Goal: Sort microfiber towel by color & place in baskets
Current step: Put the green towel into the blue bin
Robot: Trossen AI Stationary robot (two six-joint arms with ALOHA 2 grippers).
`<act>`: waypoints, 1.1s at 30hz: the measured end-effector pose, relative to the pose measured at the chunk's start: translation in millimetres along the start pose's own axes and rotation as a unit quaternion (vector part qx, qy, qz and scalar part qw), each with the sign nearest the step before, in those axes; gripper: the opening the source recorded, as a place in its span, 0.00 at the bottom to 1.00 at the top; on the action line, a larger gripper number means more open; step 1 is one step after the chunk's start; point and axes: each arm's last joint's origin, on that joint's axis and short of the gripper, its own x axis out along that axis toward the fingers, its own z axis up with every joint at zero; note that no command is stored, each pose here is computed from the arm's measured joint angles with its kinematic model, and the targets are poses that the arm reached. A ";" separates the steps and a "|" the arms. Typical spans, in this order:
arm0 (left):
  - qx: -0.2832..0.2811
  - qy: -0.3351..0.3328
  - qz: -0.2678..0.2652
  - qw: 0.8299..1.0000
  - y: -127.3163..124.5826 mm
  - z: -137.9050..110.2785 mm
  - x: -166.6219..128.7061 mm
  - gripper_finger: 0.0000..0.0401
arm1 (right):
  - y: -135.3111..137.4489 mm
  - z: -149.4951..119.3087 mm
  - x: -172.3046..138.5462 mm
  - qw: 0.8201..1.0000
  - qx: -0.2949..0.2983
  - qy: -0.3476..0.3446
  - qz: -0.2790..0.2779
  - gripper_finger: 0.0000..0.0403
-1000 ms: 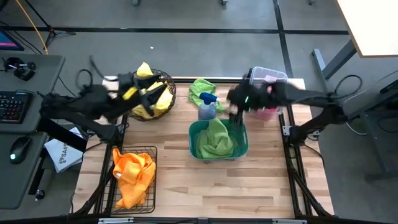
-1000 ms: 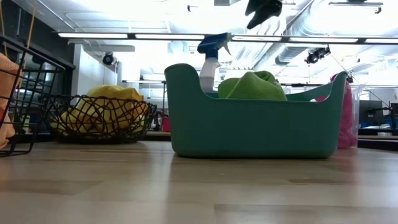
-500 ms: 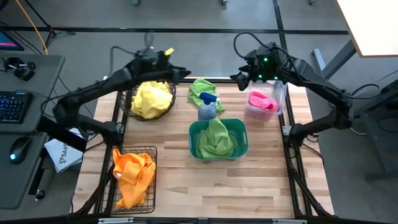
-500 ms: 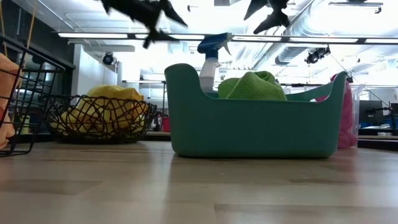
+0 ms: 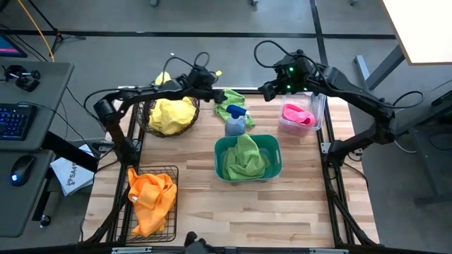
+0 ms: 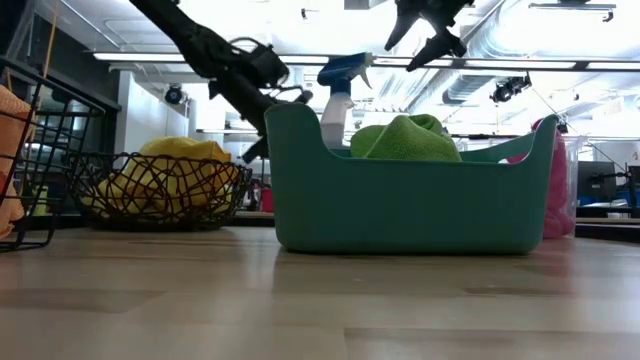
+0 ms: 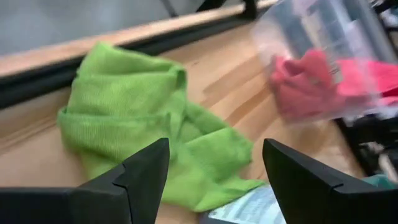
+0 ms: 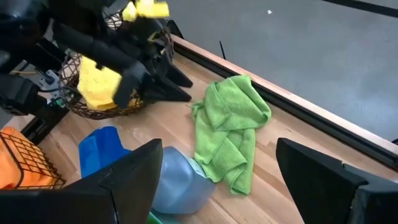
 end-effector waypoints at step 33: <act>0.233 -0.228 -0.046 0.945 -82.0 72.6 -146.2 0.52 | -19.0 22.9 56.0 1.000 0.004 -0.007 0.027 0.77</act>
